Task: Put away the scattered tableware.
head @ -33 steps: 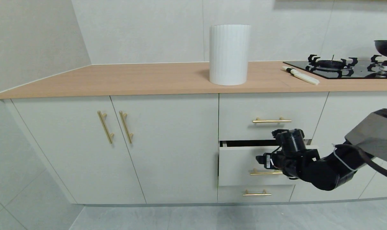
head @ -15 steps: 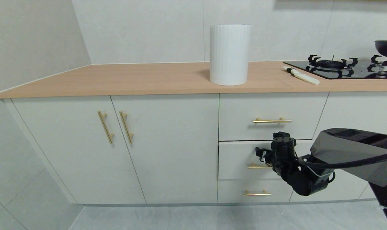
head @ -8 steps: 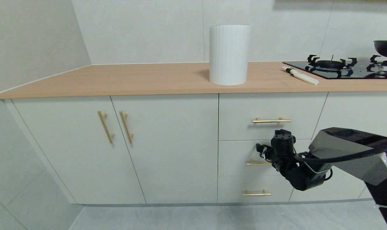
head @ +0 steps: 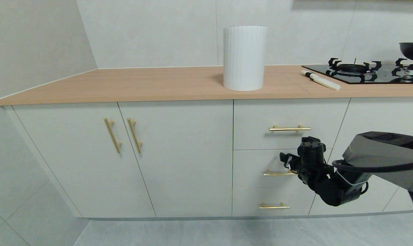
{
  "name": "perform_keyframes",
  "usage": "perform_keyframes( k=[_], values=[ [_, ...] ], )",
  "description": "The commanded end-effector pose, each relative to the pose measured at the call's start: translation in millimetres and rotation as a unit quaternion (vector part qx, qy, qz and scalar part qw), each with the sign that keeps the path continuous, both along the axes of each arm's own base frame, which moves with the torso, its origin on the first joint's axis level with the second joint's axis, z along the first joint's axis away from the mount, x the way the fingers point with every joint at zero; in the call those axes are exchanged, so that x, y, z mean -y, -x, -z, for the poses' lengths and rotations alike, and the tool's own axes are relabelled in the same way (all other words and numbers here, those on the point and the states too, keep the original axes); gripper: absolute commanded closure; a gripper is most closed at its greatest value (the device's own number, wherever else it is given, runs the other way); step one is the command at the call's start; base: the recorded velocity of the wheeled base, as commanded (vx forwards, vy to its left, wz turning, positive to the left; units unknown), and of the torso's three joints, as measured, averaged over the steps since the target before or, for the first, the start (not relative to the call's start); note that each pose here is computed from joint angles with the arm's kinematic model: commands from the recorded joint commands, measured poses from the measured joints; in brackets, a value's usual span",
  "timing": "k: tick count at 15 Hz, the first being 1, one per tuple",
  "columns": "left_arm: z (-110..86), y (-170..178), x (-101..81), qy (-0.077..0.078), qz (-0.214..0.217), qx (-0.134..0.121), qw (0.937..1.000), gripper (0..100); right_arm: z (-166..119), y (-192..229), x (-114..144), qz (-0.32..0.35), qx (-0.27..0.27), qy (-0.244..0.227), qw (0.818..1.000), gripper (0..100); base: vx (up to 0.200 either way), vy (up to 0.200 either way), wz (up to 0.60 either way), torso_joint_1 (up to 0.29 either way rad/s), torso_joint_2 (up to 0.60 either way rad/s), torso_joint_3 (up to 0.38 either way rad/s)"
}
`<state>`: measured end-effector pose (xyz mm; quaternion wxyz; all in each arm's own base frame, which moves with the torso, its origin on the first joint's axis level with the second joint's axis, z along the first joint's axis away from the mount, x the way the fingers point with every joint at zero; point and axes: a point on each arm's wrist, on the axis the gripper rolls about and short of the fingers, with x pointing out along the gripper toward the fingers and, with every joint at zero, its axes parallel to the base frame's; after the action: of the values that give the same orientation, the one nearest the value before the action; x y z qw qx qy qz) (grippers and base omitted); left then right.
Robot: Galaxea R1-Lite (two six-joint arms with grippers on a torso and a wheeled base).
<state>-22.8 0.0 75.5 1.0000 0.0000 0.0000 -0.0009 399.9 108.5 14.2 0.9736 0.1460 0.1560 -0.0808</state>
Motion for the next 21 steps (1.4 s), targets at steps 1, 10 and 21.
perform_keyframes(
  k=[1, 10, 21],
  values=[
    [0.0, -0.1, 0.0, 0.000, 0.000, -0.001, 1.0000, 0, -82.3, 57.9, 7.1, -0.017, 0.053, -0.013, 0.998, 0, 0.000, 0.000, 0.00, 0.000, 0.00, 0.000],
    [0.0, 0.0, 0.0, 0.000, 0.000, 0.000, 1.0000, 0, -189.8, 275.2, 94.2, 0.057, 0.180, 0.100, 0.977, 0, 0.000, 0.000, 0.00, 0.000, 0.00, 0.000],
    [0.0, -0.1, 0.0, 0.000, 0.000, -0.001, 1.0000, 0, -156.0, 440.5, 119.2, 0.117, 0.203, 0.173, 0.957, 0, 0.000, 0.000, 0.00, 0.000, 0.00, 0.000]
  ],
)
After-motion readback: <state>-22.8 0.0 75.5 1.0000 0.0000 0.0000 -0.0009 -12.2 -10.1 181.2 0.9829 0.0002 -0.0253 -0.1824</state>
